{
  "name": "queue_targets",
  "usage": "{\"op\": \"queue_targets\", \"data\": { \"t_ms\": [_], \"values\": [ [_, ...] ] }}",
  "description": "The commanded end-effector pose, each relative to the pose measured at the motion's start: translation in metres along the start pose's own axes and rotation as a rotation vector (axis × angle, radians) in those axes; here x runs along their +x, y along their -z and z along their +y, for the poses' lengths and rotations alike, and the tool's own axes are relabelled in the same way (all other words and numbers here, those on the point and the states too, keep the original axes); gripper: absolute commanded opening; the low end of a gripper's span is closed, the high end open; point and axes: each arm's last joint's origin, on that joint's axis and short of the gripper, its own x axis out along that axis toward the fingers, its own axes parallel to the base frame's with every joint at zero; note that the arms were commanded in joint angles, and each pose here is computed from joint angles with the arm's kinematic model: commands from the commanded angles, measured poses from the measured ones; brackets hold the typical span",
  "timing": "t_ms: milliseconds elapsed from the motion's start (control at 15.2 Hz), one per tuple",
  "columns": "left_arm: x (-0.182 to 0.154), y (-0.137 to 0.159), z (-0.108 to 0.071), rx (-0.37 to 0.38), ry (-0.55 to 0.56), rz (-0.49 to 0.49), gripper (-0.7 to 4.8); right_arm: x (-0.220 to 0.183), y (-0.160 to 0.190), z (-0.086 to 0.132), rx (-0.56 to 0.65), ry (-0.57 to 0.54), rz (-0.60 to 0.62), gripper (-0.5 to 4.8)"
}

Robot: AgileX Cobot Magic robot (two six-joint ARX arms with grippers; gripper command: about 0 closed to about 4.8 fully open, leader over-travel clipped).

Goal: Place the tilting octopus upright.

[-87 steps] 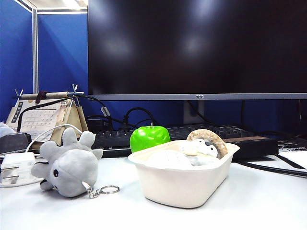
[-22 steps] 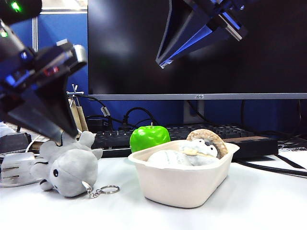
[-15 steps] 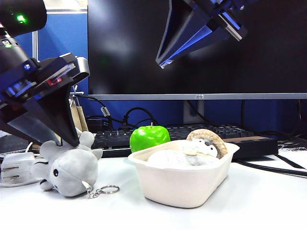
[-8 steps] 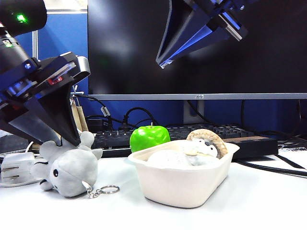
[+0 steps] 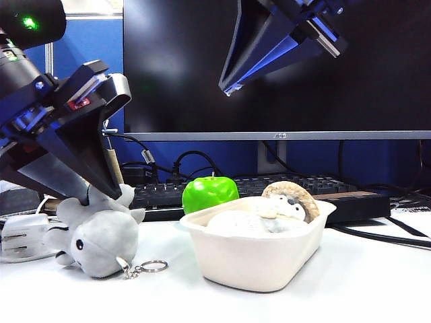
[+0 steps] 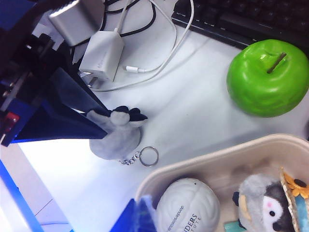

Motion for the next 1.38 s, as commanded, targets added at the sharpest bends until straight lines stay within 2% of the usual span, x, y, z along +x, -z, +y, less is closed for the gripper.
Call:
{"op": "queue_targets", "data": {
  "t_ms": [66, 264, 330, 593, 659, 923, 1121, 1385],
  "values": [
    [0.001, -0.001, 0.000, 0.005, 0.008, -0.005, 1.74, -0.002, -0.003, 0.001, -0.006, -0.007, -0.021, -0.06],
    [0.005, 0.002, 0.003, -0.014, -0.002, 0.037, 1.67, -0.002, -0.003, 0.001, -0.005, -0.009, -0.017, -0.06],
    [0.011, 0.003, 0.005, -0.025, -0.005, 0.062, 1.05, -0.002, -0.003, 0.001, -0.005, -0.009, -0.017, -0.06],
    [0.018, 0.004, 0.009, -0.035, -0.006, 0.083, 0.60, -0.002, -0.002, 0.001, -0.005, -0.007, -0.009, -0.06],
    [0.018, 0.003, 0.009, -0.033, -0.005, 0.080, -0.08, -0.002, -0.002, 0.001, -0.005, -0.006, -0.006, -0.06],
    [0.018, 0.001, 0.007, -0.026, 0.065, 0.064, -0.06, -0.002, -0.001, 0.001, -0.003, -0.005, 0.003, -0.06],
    [0.017, -0.005, 0.001, -0.028, 0.259, 0.021, -0.06, -0.002, 0.000, 0.001, -0.002, -0.003, 0.012, -0.06],
    [0.015, -0.012, -0.003, -0.041, 0.392, -0.017, -0.06, -0.002, 0.004, 0.000, 0.002, 0.005, 0.054, -0.06]
  ]
}}
